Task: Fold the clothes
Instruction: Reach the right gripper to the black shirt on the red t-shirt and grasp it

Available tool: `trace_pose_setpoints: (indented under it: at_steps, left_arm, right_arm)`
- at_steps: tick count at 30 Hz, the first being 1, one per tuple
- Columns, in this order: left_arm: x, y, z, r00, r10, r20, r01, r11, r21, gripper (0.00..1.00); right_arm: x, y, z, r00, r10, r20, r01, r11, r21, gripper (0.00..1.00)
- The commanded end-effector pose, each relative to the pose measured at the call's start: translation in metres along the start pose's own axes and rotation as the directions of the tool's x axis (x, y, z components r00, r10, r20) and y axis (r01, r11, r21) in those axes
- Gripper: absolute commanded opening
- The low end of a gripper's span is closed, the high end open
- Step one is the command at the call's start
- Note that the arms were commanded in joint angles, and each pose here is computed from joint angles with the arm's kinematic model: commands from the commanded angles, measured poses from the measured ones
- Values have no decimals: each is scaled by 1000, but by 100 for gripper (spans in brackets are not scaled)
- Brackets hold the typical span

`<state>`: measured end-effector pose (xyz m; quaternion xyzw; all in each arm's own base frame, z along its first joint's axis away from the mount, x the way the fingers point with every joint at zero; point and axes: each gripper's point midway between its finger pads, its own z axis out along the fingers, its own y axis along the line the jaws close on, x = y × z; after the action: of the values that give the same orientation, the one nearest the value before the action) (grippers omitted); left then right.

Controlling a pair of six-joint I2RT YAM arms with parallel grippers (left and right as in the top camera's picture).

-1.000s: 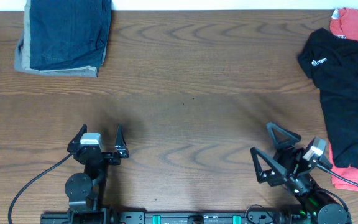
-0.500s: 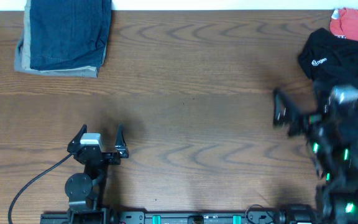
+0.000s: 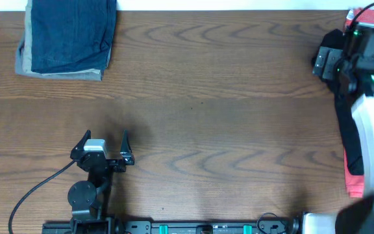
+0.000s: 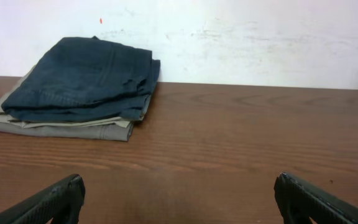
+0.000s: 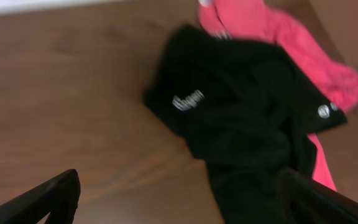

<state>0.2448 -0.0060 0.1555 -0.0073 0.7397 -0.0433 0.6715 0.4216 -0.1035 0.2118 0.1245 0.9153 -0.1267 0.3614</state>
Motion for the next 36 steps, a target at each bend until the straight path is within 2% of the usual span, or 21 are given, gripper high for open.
trace_pose_setpoints:
  at_steps: [1, 4, 6, 15, 19, 27, 30, 34, 36]
  left_arm:
    - [14, -1, 1, 999, 8, -42, -8, 1000, 10, 98]
    - [14, -1, 1, 999, 8, -42, -8, 1000, 10, 98]
    - [14, -1, 1, 999, 8, -42, -8, 1000, 10, 98]
    - [14, -1, 1, 999, 8, -42, -8, 1000, 10, 98]
    - [14, -1, 1, 999, 8, -42, -8, 1000, 10, 98]
    - [14, -1, 1, 999, 8, -42, -8, 1000, 10, 98]
    - [14, -1, 1, 999, 8, -42, -8, 1000, 10, 98]
    - [14, -1, 1, 999, 8, -42, -8, 1000, 10, 98]
    - [14, -1, 1, 999, 8, -42, -8, 1000, 9, 98]
  right_arm:
    - [-2, -30, 22, 1000, -17, -21, 19, 992, 128, 99]
    - [11, -46, 55, 994, -69, -83, 82, 985, 154, 99]
    - [22, -58, 75, 987, -95, -130, 116, 979, 166, 94]
    - [69, -114, 150, 971, 6, -239, 53, 969, 240, 93]
    - [82, -120, 173, 969, 28, -244, 31, 972, 232, 91]
    - [103, -114, 204, 965, 58, -255, -26, 991, 128, 78]
    - [111, -114, 209, 961, 66, -269, -35, 992, 121, 55]
    - [109, -114, 208, 961, 83, -265, -49, 990, 132, 35]
    - [106, -115, 204, 958, 124, -261, -86, 985, 150, 19]
